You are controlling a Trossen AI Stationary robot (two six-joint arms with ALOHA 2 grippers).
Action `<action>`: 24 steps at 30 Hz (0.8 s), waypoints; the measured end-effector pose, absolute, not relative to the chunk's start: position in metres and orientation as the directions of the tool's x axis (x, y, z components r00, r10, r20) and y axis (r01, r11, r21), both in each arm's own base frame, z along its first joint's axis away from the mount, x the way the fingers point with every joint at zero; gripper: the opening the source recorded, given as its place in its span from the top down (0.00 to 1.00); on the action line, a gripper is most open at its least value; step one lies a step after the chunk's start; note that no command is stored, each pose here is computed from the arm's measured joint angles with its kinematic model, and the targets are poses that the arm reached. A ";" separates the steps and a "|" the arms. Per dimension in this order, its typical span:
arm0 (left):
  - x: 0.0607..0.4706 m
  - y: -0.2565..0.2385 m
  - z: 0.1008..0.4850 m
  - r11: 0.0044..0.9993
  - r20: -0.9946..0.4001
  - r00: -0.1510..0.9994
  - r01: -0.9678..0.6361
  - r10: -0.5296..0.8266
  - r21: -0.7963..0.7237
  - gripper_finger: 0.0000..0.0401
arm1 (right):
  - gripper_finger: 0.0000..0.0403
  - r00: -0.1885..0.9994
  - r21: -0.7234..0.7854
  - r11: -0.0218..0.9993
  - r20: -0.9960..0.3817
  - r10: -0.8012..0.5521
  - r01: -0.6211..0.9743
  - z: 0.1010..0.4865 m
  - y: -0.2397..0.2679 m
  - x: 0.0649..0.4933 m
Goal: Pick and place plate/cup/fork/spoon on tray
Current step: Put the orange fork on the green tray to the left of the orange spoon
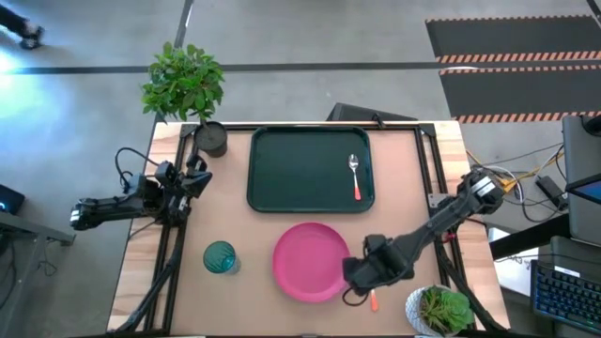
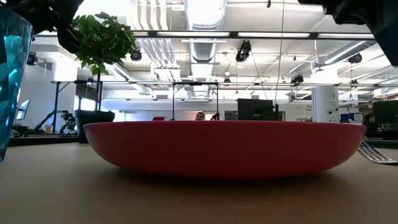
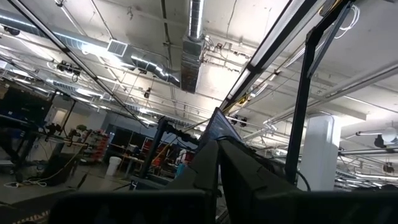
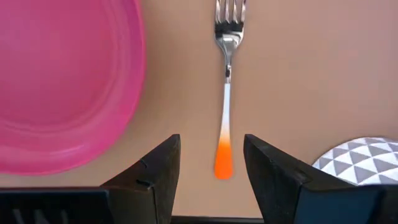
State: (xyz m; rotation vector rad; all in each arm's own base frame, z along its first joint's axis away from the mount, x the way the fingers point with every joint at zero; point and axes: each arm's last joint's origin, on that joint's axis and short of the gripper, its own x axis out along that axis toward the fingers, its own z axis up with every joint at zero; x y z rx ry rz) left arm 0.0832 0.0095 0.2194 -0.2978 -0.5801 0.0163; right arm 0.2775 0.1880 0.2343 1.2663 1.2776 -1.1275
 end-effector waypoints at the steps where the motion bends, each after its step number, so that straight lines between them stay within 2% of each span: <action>1: 0.083 0.009 0.219 0.957 0.537 0.838 0.069 0.098 -0.281 1.00 | 0.59 0.001 0.004 0.028 -0.995 0.102 1.000 0.231 0.190 0.278; 8: 0.083 0.009 0.220 0.959 0.538 0.839 0.088 0.074 -0.269 1.00 | 0.59 -0.121 -0.118 0.033 -0.982 0.147 0.993 0.205 0.198 0.284; 24: 0.083 0.008 0.220 0.961 0.543 0.838 0.114 0.043 -0.252 1.00 | 0.59 -0.132 -0.124 0.069 -0.983 0.129 0.990 0.166 0.196 0.282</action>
